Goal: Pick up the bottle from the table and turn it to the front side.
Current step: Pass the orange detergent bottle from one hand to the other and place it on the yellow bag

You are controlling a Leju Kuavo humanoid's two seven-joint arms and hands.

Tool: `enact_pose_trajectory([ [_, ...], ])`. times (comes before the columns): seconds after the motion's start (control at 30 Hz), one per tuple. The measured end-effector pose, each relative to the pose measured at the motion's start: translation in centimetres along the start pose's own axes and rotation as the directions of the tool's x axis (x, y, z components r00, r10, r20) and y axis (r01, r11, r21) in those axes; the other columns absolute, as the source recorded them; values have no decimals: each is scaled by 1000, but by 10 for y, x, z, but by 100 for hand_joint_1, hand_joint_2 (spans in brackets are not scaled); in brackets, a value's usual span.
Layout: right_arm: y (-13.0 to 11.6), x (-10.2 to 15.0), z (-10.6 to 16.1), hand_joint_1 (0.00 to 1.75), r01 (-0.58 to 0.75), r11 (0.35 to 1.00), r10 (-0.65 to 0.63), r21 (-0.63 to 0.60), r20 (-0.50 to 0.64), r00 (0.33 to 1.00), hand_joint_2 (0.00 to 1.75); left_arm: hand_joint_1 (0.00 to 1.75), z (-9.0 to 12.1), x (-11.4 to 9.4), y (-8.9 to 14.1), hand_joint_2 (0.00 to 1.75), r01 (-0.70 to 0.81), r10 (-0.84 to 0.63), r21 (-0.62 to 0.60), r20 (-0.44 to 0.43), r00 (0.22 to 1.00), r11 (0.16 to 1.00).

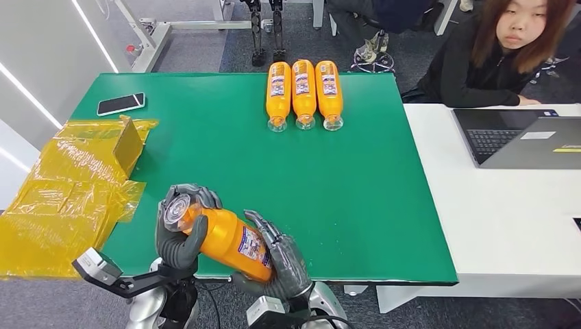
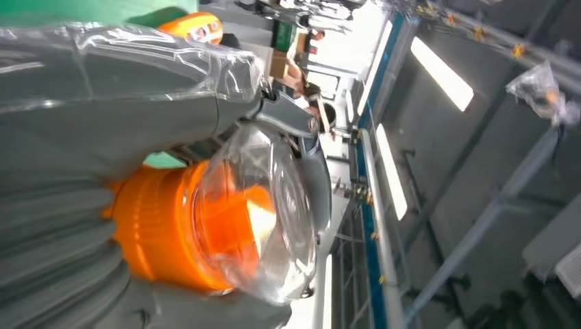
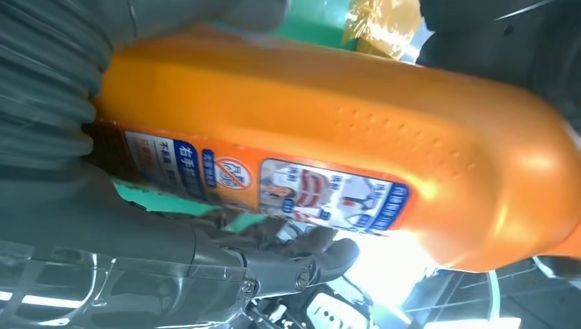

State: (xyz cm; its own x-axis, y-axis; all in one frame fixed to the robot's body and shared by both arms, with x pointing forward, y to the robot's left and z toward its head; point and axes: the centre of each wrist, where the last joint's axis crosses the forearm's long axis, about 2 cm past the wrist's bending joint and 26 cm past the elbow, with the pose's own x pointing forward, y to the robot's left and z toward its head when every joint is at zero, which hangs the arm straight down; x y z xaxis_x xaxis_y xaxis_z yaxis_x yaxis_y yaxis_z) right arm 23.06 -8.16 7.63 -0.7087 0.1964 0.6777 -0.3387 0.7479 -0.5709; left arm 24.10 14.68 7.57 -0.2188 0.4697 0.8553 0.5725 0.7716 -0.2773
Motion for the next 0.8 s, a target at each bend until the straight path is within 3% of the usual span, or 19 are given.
enact_pose_trajectory([
  [0.47,-1,2,-1,0,-30,999,30,-21,11,999,175,175,-4,1,1,175,29,-29,10,3,1000,1000],
  [0.57,-1,2,-2,0,-37,999,37,-28,12,999,175,175,-8,1,11,175,172,-171,56,-21,985,983],
  [0.67,-1,2,-2,0,-43,999,44,-32,18,999,175,175,-13,2,35,175,365,-361,103,-56,931,925],
  [0.8,-1,3,-2,0,-41,999,42,-34,25,999,175,175,-17,6,65,175,517,-509,130,-92,856,846],
])
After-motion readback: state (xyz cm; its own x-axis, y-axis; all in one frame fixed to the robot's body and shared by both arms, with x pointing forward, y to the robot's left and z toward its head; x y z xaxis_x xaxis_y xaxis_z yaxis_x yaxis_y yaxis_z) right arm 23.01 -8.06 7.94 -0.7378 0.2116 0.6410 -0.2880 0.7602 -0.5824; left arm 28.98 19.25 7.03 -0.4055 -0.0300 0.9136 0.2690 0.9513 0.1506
